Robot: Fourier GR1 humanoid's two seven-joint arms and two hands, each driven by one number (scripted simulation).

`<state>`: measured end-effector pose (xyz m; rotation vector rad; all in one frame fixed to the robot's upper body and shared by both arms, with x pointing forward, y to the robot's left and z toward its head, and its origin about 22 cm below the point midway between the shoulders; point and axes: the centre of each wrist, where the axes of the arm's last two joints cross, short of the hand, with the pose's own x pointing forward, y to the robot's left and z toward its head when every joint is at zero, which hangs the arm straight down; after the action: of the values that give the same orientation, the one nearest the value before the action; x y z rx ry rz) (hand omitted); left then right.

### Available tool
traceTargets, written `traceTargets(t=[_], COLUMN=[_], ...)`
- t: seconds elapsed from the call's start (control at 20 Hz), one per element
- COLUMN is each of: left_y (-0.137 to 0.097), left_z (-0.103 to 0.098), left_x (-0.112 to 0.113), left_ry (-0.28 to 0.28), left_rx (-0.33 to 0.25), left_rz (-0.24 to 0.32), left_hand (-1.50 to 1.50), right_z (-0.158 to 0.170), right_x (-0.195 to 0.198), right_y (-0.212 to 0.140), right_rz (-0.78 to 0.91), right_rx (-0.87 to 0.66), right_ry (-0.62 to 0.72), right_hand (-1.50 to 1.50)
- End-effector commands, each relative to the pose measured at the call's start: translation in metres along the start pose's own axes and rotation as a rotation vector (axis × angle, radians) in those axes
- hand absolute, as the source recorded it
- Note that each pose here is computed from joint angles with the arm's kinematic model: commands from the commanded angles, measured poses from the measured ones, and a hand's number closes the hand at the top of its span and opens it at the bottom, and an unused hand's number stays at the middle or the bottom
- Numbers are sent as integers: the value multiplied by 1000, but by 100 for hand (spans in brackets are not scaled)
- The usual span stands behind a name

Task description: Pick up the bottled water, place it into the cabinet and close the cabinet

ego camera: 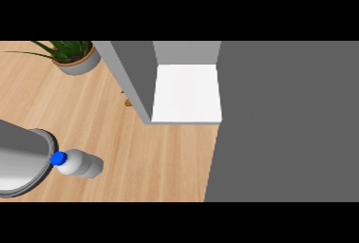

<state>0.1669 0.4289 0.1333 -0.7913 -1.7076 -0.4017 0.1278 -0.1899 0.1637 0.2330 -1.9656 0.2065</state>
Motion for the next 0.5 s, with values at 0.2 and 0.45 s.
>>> traceTargets(t=[0.2, 0.45], left_y=[12, 34], left_z=[4, -2], left_x=[-25, -20], left_ry=[80, 112], left_rx=[39, 87], left_rz=[-73, -113], left_hand=[-150, -150], right_z=[2, -4], right_x=[18, 6], right_y=[16, 15], right_rz=[16, 30], right_rx=[-25, -6], right_ry=[-29, -35], right_hand=[-150, -150])
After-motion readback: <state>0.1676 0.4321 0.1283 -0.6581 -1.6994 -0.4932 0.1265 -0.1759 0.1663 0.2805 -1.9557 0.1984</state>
